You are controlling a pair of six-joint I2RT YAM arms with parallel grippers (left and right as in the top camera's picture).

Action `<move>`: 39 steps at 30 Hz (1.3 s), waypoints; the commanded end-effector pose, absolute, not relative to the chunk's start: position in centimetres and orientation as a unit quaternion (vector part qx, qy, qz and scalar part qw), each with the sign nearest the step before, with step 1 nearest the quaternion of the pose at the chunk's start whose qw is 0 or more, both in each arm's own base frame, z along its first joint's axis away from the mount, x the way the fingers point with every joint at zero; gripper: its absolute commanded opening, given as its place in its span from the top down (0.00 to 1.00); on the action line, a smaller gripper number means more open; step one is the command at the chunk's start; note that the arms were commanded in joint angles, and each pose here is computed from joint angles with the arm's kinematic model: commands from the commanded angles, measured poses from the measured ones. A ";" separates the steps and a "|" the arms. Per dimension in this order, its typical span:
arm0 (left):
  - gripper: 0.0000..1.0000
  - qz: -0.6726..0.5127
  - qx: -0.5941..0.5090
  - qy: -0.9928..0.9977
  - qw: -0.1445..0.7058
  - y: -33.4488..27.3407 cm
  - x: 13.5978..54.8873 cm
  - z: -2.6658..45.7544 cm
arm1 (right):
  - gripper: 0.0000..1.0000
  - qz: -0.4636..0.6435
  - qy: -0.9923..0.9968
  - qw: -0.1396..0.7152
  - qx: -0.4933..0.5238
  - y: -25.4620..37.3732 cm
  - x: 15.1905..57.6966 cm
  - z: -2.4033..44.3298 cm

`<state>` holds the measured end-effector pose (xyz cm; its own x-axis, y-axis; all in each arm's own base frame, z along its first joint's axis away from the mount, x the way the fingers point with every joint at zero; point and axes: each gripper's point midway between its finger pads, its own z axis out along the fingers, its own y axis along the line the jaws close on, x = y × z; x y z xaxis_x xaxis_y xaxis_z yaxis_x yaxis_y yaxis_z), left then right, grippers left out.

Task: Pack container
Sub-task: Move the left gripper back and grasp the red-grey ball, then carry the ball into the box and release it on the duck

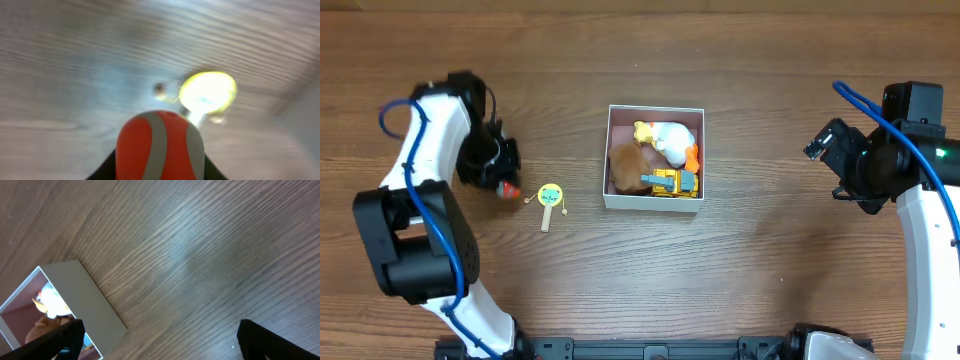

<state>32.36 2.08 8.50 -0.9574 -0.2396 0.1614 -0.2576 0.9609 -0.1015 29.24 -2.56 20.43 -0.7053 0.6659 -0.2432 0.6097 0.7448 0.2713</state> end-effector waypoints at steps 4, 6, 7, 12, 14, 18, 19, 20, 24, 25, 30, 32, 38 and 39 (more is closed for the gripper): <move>0.67 0.121 -0.096 -0.982 -0.107 -8.7 38.4 21.4 | 0.00 0.085 0.918 0.175 0.347 -2.8 29.6 21.0; 0.62 0.122 -0.169 -0.968 -0.143 -12.5 38.9 22.7 | 0.00 0.085 0.918 0.175 0.347 -2.8 29.6 21.0; 0.58 0.117 -0.199 -0.960 -0.158 -14.2 39.1 22.9 | 0.00 0.085 0.918 0.175 0.347 -2.8 29.6 21.0; 0.52 0.069 -0.259 -0.944 -0.194 -20.4 40.2 20.8 | 0.00 0.085 0.918 0.174 0.347 -2.8 29.5 20.9; 0.50 0.059 -0.268 -0.943 -0.188 -22.0 40.8 18.8 | 0.00 0.084 0.918 0.173 0.347 -2.8 29.5 20.9; 0.51 0.055 -0.249 -0.952 -0.167 -23.2 42.2 14.9 | 0.00 0.084 0.918 0.170 0.348 -2.8 29.3 20.9; 0.51 0.058 -0.250 -0.953 -0.158 -23.4 42.3 14.1 | 0.00 0.083 0.918 0.169 0.348 -2.8 29.3 20.9; 0.50 0.059 -0.251 -0.955 -0.149 -23.5 42.3 13.2 | 0.00 0.083 0.919 0.169 0.348 -2.8 29.3 20.8; 0.42 0.048 -0.250 -0.959 -0.126 -23.3 42.4 10.9 | 0.00 0.083 0.919 0.169 0.348 -2.8 29.3 20.8; 0.37 0.038 -0.249 -0.960 -0.126 -23.0 42.5 10.7 | 0.00 0.083 0.919 0.168 0.347 -2.8 29.3 20.8; 0.11 0.006 -0.237 -0.961 -0.139 -22.0 43.1 11.7 | 0.00 0.083 0.919 0.165 0.348 -2.7 29.1 20.8; 0.09 0.004 -0.237 -0.961 -0.140 -21.9 43.1 12.2 | 0.00 0.083 0.919 0.165 0.348 -2.7 29.1 20.8; 0.28 0.031 -0.237 -0.960 -0.149 -22.7 42.8 14.5 | 0.00 0.083 0.919 0.165 0.348 -2.7 29.1 20.8; 0.45 0.049 -0.240 -0.958 -0.147 -23.4 42.5 14.9 | 0.00 0.083 0.919 0.165 0.348 -2.7 29.1 20.8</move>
